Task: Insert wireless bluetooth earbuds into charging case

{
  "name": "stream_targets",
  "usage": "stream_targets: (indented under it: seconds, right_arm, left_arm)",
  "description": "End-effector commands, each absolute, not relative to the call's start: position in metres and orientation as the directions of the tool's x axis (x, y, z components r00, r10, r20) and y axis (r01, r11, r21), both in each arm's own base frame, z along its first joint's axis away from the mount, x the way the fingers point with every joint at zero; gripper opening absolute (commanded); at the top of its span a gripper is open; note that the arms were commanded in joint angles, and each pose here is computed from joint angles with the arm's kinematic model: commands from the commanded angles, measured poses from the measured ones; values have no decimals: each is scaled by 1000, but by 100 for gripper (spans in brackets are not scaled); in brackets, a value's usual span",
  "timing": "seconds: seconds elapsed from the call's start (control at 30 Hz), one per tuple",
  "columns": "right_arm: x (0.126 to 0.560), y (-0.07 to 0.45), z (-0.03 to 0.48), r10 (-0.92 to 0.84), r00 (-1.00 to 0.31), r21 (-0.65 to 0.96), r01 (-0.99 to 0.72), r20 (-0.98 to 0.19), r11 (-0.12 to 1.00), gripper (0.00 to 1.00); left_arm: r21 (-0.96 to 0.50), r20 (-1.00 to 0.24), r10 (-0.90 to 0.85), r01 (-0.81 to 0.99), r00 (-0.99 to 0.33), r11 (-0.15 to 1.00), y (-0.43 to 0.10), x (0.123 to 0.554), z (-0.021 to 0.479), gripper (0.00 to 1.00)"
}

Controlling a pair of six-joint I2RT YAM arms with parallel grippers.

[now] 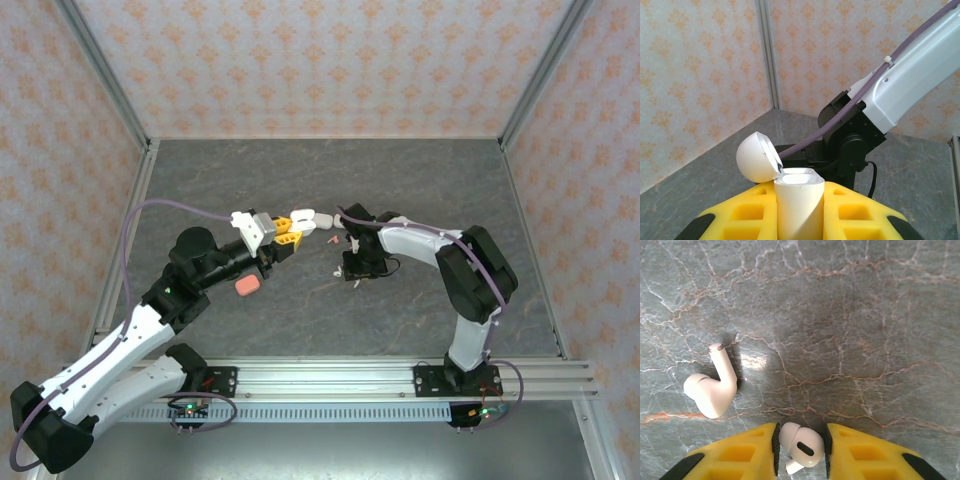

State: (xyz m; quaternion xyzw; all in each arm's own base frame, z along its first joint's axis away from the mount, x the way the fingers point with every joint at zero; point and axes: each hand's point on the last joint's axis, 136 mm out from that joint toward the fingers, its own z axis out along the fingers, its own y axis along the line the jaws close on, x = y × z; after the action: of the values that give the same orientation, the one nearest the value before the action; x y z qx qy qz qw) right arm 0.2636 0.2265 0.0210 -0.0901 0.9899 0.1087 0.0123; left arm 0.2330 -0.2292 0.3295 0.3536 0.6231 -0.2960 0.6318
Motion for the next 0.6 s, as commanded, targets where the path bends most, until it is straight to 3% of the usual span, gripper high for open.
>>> stream_targets:
  seconds: [0.0,0.3,0.57]
  right_arm:
    - [265,227,28,-196,-978,199,-205,-66,958,27]
    - [280,227,85,-253,-928,203,-313,-273,928,24]
    - [286,236,204,-275,-742,234,-502,-611,833,24]
  left_arm:
    - [77,-997,54,814,56,576,-227,228,335,0]
    - [23,-999,-22,818,44,575,-228,228,337,0]
    - [-40,-991,-126,831,37,554,-230,226,348,0]
